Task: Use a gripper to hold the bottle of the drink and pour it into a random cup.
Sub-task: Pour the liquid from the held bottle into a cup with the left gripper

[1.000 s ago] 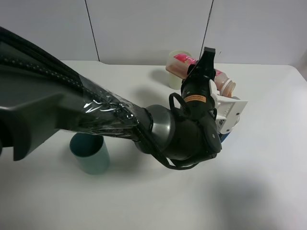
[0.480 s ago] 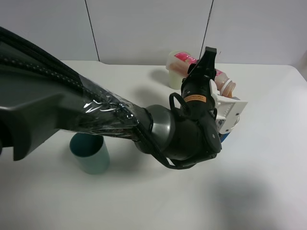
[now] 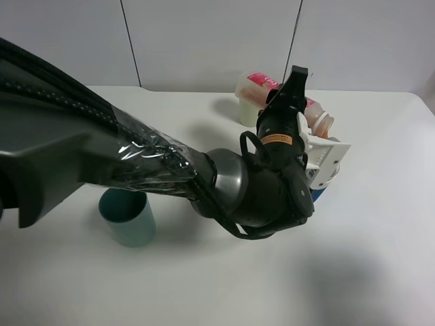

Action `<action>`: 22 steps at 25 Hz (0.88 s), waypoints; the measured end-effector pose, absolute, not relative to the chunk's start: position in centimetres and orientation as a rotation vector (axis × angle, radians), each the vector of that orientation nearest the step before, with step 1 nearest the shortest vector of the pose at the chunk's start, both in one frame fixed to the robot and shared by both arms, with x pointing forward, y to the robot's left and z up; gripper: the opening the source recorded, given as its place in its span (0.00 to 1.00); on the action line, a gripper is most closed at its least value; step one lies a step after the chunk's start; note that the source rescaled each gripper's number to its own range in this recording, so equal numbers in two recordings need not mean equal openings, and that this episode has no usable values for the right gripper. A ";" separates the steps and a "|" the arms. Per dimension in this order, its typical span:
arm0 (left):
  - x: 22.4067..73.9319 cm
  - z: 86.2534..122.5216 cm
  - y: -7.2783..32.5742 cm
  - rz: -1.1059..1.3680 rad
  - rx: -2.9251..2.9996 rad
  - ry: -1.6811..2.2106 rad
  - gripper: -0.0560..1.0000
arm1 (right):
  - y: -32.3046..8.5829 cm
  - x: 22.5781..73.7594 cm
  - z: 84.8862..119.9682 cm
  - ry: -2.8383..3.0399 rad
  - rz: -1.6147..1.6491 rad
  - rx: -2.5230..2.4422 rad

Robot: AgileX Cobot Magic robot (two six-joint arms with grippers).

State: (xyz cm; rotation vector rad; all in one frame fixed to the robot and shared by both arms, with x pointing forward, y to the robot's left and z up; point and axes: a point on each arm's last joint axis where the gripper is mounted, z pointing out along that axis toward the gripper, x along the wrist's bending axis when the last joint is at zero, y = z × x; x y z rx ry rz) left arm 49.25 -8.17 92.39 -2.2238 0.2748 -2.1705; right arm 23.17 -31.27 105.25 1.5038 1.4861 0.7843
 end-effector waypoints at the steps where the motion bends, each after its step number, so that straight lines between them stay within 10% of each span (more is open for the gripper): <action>1: 49.3 92.4 -8.2 -2.173 -2.221 0.274 0.05 | -31.3 23.2 105.3 1.486 0.784 1.504; 22: 49.3 92.6 -8.1 -2.152 -2.172 0.324 0.05 | -31.3 23.2 105.3 1.486 0.784 1.504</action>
